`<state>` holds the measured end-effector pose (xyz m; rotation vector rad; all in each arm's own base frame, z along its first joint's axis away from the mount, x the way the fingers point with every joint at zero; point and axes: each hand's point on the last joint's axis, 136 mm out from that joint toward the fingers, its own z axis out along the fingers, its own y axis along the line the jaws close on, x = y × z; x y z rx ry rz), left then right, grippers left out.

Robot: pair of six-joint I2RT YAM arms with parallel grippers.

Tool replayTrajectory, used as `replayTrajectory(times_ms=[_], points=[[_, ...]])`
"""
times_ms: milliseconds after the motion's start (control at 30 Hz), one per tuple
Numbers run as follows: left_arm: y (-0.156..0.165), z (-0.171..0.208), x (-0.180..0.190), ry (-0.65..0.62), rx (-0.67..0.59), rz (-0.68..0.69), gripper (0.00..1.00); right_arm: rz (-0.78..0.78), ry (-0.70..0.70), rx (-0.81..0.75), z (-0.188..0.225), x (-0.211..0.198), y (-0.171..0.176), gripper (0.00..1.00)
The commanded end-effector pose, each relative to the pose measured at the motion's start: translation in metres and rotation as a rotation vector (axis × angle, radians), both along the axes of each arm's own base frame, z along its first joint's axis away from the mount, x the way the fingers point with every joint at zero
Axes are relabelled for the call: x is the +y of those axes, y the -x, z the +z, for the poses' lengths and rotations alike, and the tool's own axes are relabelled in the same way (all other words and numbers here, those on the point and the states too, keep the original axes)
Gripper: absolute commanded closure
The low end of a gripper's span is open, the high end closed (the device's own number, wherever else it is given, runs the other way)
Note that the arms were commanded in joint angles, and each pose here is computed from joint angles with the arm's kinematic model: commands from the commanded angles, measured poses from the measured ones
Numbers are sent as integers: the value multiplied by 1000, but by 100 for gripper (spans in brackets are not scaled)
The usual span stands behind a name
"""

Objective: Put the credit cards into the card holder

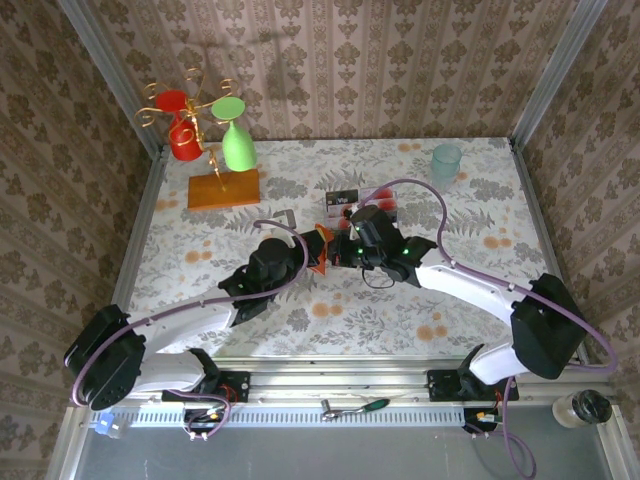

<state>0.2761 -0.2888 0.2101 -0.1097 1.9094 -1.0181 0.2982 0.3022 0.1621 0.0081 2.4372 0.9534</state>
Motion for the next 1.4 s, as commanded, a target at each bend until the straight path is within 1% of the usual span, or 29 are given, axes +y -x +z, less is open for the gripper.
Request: replayTrajectory(times_ms=[0, 167, 333, 500, 800, 1000, 1100, 1200, 1267, 1367], points=[[-3, 33, -6, 88, -66, -3, 100, -10, 48, 74, -35, -6, 7, 100], [-4, 35, -7, 92, -66, -5, 100, -29, 76, 101, -58, -14, 13, 100], [-4, 44, -9, 107, -78, -11, 100, -74, 176, 145, -99, -40, 18, 100], [-4, 54, -11, 125, -90, -19, 100, -92, 212, 196, -130, -54, 22, 100], [-3, 60, -8, 140, -102, -11, 100, -104, 248, 225, -143, -67, 25, 100], [-6, 76, 2, 137, -140, 12, 100, -111, 258, 248, -155, -76, 33, 100], [-9, 83, 10, 139, -148, 26, 100, -115, 229, 237, -149, -76, 33, 100], [-10, 81, 15, 151, -139, 31, 100, -98, 164, 202, -124, -68, 30, 100], [-11, 79, 18, 180, -129, 33, 100, -87, 119, 165, -100, -65, 28, 100], [-12, 75, 23, 268, -102, 30, 100, -84, 36, 101, -61, -68, 28, 76]])
